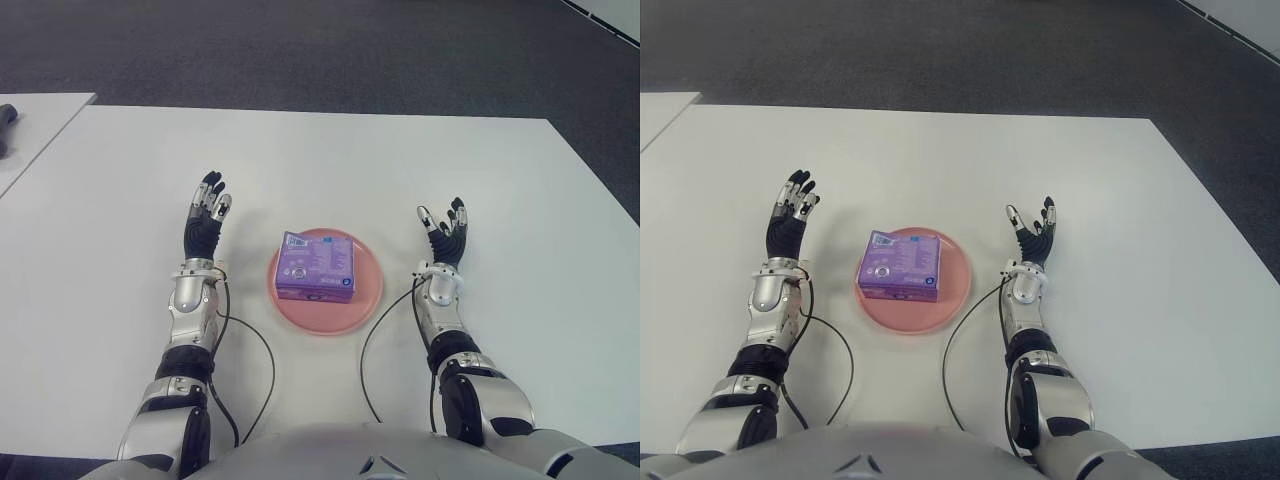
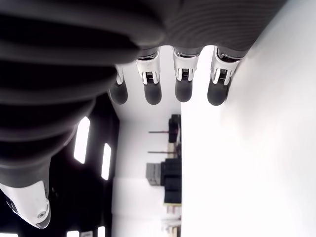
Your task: Put the tissue paper into the plate.
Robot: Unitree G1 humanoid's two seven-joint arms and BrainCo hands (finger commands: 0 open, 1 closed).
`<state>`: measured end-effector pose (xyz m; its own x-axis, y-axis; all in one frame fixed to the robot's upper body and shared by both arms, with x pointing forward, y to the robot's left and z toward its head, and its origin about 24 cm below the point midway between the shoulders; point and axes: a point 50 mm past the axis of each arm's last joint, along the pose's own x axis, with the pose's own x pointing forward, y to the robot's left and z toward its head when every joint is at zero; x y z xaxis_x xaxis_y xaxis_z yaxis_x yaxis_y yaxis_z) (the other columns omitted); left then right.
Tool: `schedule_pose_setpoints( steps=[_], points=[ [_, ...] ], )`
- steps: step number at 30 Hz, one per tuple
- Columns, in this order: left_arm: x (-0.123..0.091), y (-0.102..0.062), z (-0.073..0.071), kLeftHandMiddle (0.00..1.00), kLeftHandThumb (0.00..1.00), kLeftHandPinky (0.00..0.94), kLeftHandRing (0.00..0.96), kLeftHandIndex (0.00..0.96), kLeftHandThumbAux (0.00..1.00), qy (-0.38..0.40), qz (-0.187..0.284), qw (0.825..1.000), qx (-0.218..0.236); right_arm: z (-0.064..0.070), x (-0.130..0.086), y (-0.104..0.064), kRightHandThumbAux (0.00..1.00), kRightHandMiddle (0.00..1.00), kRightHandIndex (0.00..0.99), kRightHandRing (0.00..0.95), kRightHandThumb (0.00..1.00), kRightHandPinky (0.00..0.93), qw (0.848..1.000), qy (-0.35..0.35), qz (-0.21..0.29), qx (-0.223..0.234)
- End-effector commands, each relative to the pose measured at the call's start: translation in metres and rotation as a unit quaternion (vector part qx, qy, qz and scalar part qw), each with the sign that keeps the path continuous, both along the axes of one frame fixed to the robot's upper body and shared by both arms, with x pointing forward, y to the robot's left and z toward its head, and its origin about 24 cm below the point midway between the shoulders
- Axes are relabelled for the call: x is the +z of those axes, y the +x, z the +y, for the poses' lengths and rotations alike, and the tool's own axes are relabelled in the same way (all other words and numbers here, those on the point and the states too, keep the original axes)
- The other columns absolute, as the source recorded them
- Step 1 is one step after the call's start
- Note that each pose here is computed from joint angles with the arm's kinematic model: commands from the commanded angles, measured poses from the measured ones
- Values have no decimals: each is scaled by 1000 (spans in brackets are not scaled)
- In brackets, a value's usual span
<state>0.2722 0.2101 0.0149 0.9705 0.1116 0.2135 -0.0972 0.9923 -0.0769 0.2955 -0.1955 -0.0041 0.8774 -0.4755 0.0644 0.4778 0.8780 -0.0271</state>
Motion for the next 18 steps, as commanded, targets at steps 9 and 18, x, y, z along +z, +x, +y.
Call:
schedule_pose_setpoints(
  steps=[9,18],
  points=[
    [-2,-1,4,0,14,0,0,0,475,7,1,1000,-4,-1,-3,-8,620,0,0,0,46,0,1000,16,-7,-5],
    [-2,-1,5,0,12,0,0,0,466,7,3,1000,-3,11,-3,-28,635,0,0,0,39,0,999,10,-20,25]
  ],
)
